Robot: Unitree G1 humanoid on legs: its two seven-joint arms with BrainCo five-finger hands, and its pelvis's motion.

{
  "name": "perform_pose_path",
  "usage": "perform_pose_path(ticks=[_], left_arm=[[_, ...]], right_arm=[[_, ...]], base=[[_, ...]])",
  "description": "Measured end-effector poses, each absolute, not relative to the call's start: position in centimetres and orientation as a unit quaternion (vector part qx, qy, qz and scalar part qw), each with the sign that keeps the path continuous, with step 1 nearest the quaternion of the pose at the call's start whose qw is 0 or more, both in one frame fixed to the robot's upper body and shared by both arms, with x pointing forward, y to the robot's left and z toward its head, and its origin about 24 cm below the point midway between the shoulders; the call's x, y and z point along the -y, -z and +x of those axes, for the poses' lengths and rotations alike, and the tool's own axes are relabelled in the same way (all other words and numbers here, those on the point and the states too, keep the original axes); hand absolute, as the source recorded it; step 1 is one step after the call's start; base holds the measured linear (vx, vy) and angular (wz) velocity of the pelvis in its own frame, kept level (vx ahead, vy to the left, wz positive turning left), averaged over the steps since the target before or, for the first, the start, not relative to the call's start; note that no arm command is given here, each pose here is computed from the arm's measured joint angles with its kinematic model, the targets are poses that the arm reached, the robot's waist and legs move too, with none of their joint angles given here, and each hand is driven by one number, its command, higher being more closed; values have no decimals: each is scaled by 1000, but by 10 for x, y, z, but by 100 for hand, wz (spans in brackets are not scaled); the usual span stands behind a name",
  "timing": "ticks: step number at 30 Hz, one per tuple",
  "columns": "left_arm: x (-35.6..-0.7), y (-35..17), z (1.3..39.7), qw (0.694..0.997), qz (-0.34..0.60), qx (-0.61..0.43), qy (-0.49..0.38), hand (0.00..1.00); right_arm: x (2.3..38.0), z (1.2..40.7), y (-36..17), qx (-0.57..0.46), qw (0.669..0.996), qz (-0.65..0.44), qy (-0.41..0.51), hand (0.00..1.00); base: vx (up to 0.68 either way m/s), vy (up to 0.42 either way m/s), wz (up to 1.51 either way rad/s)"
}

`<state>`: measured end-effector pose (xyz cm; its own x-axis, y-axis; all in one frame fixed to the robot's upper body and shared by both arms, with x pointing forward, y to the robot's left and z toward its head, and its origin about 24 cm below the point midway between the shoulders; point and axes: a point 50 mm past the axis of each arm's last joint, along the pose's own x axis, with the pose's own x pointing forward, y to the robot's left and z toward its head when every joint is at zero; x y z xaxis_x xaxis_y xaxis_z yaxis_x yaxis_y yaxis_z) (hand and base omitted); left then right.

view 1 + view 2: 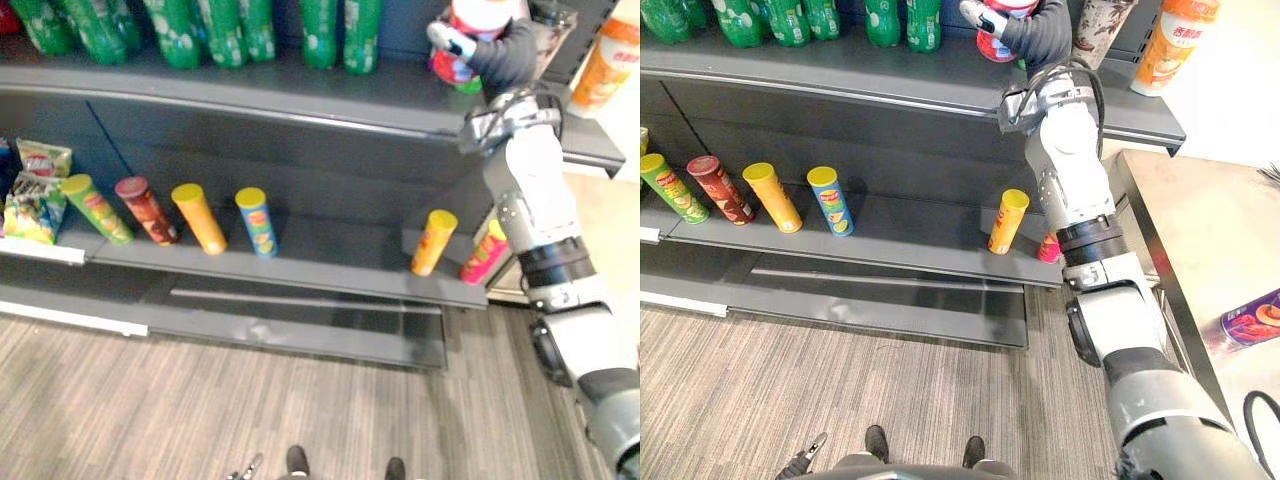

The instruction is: Put the gum and the chips on the shelf.

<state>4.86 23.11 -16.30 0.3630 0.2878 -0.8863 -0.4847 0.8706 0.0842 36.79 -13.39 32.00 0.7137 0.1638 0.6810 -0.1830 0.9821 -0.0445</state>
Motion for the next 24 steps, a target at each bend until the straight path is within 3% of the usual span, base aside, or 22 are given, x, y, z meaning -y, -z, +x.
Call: perform_pose_path(ticks=[11,24], left_arm=[[-229,163,55,827,-95,-509,-217,0],[-229,162,61,832,-91,-504,-212,0]], right_arm=[[162,396,-288,272,961,39,-22,100],[164,408,-280,232,972,26,5,100]], base=[[8,-2,1],[34,-3,7]])
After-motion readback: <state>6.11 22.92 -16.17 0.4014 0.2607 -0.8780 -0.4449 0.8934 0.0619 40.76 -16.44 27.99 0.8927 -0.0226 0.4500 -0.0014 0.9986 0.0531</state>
